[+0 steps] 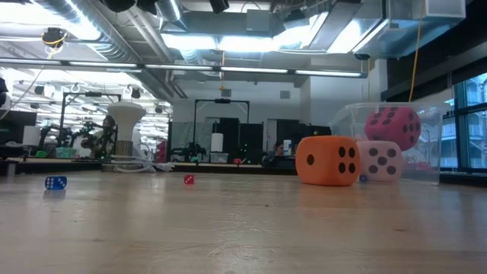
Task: Pick & Place Dice
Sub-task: Put the small orange die into the container
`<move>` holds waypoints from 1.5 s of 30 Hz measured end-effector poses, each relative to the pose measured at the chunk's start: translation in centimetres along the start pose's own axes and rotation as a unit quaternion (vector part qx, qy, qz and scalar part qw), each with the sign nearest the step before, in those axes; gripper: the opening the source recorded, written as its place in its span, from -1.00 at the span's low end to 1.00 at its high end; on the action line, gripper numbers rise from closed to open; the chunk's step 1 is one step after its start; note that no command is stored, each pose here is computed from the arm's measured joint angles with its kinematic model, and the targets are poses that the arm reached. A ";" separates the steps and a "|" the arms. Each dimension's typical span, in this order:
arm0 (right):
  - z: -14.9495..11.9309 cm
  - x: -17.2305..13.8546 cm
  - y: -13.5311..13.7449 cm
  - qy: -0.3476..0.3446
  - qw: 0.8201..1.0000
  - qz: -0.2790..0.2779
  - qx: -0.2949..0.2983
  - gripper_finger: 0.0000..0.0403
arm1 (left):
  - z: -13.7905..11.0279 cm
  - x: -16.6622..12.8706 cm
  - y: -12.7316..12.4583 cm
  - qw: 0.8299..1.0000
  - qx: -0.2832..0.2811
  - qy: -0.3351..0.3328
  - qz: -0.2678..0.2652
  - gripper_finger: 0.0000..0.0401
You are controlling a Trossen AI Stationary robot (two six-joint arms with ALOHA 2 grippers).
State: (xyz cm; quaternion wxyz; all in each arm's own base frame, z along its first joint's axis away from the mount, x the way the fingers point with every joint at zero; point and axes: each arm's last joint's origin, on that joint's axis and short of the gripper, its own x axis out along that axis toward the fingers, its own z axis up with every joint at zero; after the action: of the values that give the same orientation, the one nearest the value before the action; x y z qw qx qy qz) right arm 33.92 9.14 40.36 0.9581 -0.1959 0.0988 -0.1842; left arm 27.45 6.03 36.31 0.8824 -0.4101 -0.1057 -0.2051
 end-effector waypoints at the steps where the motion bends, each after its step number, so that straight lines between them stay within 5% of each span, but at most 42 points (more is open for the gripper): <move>1: 0.0 0.0 0.0 0.000 1.000 0.000 0.000 -0.01 | 0.0 0.0 0.0 1.000 -0.004 0.000 0.000 -0.95; 38: -0.1 -0.1 0.1 0.004 1.000 0.013 -0.023 -0.78 | -0.2 0.1 -0.1 0.998 -0.053 0.016 -0.010 -0.91; 45: -0.1 -0.1 0.2 0.004 1.000 0.013 -0.025 -0.78 | -0.2 0.1 -0.1 0.998 -0.053 0.013 -0.008 -0.85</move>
State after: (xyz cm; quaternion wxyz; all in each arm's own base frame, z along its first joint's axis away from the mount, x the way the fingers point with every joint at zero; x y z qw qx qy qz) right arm 33.82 9.31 40.20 0.9549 -0.2174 0.1094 -0.1702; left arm 27.45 5.82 36.30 0.8591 -0.4528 -0.0862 -0.2224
